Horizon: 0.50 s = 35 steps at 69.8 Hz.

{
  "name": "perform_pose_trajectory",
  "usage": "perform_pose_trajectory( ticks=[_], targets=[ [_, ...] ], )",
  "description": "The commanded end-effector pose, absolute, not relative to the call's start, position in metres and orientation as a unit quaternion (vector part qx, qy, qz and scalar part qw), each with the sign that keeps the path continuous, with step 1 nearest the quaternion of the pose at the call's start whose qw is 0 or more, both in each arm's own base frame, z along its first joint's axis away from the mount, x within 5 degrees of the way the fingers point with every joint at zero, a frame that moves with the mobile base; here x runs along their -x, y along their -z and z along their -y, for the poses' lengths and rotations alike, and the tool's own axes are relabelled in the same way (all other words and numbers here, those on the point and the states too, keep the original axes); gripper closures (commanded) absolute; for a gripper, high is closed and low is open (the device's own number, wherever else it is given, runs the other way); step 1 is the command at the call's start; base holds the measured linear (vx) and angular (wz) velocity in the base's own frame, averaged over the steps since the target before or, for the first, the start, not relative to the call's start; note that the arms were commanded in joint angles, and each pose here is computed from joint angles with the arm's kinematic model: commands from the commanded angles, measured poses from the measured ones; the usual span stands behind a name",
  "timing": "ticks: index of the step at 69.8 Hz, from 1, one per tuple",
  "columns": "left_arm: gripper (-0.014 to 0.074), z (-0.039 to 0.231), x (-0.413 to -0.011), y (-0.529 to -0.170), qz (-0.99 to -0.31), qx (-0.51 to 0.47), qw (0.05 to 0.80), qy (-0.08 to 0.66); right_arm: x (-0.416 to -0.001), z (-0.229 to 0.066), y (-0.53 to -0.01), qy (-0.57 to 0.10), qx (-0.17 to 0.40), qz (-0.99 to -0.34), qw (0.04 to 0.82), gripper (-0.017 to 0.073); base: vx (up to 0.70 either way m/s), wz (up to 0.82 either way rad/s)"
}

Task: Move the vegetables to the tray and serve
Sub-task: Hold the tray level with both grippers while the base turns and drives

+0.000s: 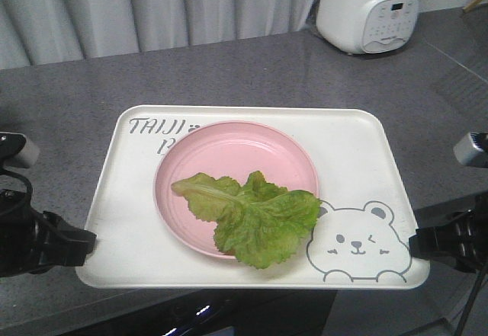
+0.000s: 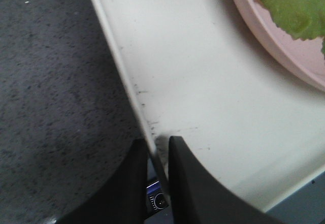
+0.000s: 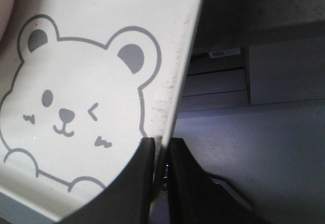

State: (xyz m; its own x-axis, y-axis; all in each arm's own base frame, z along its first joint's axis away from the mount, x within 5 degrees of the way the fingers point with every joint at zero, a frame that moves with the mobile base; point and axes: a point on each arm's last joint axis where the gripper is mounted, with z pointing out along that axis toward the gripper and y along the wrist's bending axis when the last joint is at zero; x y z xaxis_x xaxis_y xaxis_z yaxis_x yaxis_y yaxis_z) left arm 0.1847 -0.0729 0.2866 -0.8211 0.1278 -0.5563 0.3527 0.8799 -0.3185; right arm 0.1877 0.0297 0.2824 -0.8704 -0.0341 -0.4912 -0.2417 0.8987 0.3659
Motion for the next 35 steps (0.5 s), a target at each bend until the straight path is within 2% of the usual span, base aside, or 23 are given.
perform_pose_trajectory(
  ticks=[1, 35],
  targets=[
    [0.0601, 0.0784, -0.1851, -0.3025, -0.913, -0.132, 0.308, 0.233, -0.1862, -0.0365, -0.2973, -0.241, 0.093, -0.928, 0.269, 0.0562, -0.05, -0.38],
    [0.0600, 0.0784, -0.1852, -0.3025, -0.913, -0.133, 0.308, 0.233, -0.1862, -0.0365, -0.2973, -0.241, 0.094, -0.928, 0.269, 0.0562, -0.04, -0.38]
  ],
)
